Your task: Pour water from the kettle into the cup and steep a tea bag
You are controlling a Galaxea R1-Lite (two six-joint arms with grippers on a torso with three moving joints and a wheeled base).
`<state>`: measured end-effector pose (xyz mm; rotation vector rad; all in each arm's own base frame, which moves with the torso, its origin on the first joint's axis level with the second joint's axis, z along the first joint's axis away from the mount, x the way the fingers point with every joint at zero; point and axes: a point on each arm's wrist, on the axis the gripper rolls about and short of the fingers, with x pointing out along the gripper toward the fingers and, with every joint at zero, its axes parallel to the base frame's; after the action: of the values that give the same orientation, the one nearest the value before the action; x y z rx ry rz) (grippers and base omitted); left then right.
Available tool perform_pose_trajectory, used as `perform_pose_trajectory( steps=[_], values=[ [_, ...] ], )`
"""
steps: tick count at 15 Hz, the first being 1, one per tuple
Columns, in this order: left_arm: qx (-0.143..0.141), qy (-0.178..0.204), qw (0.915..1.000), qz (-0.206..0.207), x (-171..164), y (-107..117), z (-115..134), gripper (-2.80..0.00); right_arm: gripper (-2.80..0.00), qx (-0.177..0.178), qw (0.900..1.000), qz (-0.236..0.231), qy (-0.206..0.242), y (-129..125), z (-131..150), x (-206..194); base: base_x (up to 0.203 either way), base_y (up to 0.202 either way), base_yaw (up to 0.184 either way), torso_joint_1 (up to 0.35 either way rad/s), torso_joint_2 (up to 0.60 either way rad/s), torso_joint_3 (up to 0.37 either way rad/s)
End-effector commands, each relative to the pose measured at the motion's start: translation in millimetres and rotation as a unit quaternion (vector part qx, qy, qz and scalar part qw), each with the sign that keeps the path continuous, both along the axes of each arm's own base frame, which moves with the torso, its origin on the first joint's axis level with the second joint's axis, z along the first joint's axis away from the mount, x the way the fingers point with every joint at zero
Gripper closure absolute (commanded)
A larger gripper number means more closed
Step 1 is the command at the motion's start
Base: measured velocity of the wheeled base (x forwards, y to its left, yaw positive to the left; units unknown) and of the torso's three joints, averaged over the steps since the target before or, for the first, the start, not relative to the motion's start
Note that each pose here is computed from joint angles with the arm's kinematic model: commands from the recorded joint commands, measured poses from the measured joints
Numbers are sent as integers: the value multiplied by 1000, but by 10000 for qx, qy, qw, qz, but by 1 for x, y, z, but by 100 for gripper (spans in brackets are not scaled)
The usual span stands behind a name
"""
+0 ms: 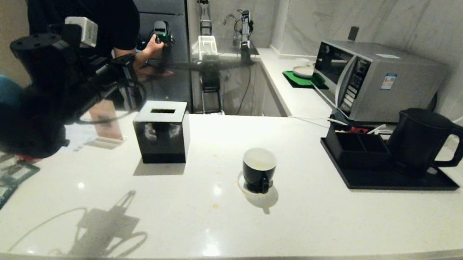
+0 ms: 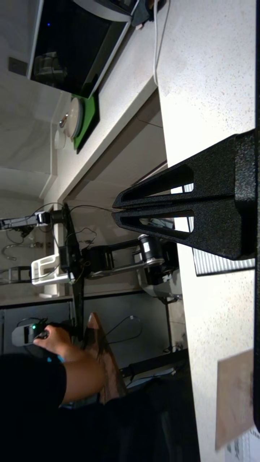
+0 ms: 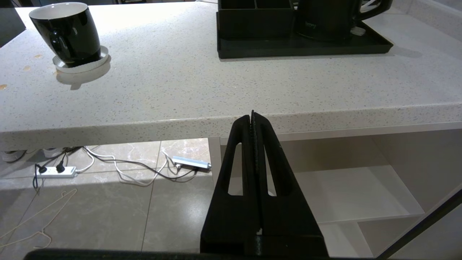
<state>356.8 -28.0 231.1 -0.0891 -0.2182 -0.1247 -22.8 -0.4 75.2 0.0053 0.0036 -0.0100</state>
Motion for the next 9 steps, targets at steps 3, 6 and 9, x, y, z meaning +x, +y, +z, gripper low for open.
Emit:
perform_pose_trajectory(
  steps=[3, 6, 9],
  values=[
    [-36, -89, 9999, 82, -33, 9, 12, 0, 0, 4, 10000, 4, -3, 0, 0, 0, 0, 0, 0, 0, 0, 0],
    [-133, 32, 9999, 31, -61, 11, 10, 0, 0, 4, 10000, 2, -3, 0, 0, 0, 0, 0, 0, 0, 0, 0],
    [-134, 130, 9998, 11, -87, 12, 6, 0, 0, 4, 10000, -4, -3, 0, 0, 0, 0, 0, 0, 0, 0, 0]
  ],
)
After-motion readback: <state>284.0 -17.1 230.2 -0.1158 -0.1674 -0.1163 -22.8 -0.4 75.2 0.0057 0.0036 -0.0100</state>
